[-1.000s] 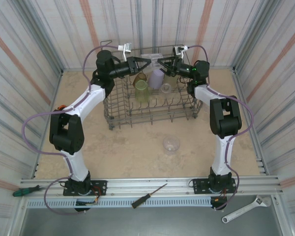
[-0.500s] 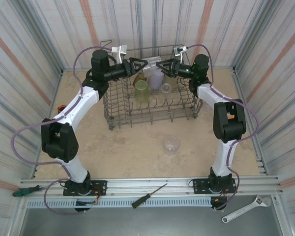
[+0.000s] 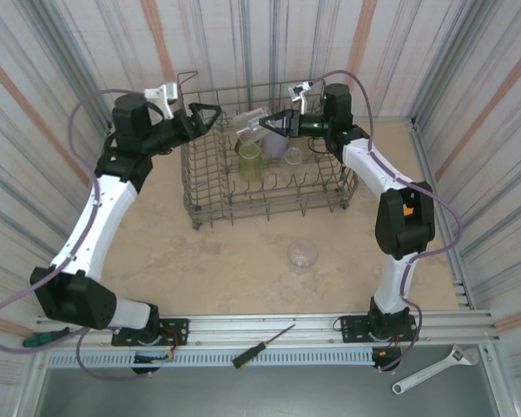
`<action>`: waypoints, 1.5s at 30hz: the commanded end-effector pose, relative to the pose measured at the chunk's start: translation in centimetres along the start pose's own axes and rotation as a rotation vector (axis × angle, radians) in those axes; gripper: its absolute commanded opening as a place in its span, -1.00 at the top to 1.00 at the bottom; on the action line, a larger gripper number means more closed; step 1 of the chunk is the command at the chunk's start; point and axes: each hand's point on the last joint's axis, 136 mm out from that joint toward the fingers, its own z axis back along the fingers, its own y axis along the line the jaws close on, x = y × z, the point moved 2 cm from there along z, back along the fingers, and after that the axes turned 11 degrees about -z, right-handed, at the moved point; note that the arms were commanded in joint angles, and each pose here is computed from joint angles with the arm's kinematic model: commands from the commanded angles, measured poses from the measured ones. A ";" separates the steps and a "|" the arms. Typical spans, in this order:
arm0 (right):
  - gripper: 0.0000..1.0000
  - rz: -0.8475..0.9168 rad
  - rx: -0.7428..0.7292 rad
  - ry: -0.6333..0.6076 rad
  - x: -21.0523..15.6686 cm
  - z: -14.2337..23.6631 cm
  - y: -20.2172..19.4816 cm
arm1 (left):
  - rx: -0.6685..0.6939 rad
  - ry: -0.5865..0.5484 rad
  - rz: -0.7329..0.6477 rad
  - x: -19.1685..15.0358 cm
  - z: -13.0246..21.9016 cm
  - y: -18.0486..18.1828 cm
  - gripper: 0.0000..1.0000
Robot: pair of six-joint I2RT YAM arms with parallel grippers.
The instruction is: Load the cups into the dish rack
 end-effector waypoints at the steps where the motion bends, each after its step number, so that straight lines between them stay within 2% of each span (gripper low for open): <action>1: 0.02 0.161 -0.037 0.033 -0.3 -0.1 2.9 | 0.102 0.044 0.009 -1.6 1.5 2.3 -0.97; 9: 0.01 0.366 -0.153 0.146 -3.3 -2.6 3.8 | 0.195 0.050 0.037 -2.0 4.3 4.7 -0.97; 20: 0.01 0.529 -0.232 0.225 -5.7 -5.8 4.8 | 0.280 0.058 0.062 -2.5 7.6 6.9 -0.97; 32: 0.05 0.696 -0.302 0.370 -9.5 -10.2 4.1 | 0.265 0.104 0.088 -4.0 7.4 7.3 -0.97; 45: 0.08 0.770 -0.326 0.416 -10.9 -12.6 1.7 | 0.262 0.113 0.097 -4.5 8.0 7.9 -0.97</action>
